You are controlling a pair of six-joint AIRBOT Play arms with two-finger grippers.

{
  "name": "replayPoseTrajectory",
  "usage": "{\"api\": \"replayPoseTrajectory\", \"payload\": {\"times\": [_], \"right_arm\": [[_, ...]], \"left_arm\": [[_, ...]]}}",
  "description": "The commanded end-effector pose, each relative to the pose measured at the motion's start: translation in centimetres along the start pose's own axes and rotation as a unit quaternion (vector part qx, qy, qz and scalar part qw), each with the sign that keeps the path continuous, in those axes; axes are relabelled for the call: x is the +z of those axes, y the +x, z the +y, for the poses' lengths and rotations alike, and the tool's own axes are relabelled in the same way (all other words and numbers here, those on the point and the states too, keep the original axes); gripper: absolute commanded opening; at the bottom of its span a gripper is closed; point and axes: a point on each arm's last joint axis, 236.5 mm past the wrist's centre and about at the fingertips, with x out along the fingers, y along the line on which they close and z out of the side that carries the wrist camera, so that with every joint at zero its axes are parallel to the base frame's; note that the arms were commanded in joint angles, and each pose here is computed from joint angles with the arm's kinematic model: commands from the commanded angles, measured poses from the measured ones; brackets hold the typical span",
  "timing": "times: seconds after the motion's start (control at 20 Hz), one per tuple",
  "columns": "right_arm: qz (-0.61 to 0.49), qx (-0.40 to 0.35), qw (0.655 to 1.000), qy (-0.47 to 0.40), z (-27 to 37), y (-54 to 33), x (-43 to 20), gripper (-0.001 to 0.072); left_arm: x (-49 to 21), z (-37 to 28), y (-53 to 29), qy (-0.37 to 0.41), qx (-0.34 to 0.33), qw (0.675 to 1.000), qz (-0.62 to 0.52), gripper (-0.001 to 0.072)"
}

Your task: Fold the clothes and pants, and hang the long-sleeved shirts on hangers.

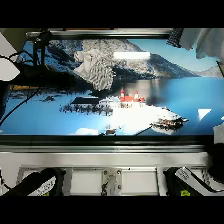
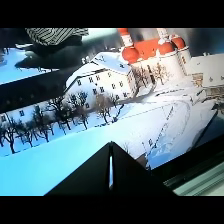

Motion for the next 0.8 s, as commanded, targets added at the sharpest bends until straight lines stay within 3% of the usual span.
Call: {"api": "replayPoseTrajectory", "payload": {"times": [0.0,0.3,0.55,0.75], "right_arm": [[0.045,0.009,0.999,-0.017,0.5,0.6,-2.5,0.0013],[0.059,0.001,0.998,-0.016,0.0,0.2,-2.9,0.0015],[-0.045,0.035,0.998,-0.007,0.8,-1.8,3.0,0.0014],[-0.067,0.043,0.997,0.001,1.1,-2.2,4.1,0.0014]], "left_arm": [[0.1,0.1,0.2,-0.001,0.000,1.000,-0.004,0.0013],[0.3,0.1,0.2,-0.001,0.001,1.000,-0.008,0.0013],[0.3,0.1,0.2,0.000,0.001,1.000,-0.008,0.0013],[0.2,0.1,0.2,-0.001,0.001,1.000,-0.006,0.0013]]}}
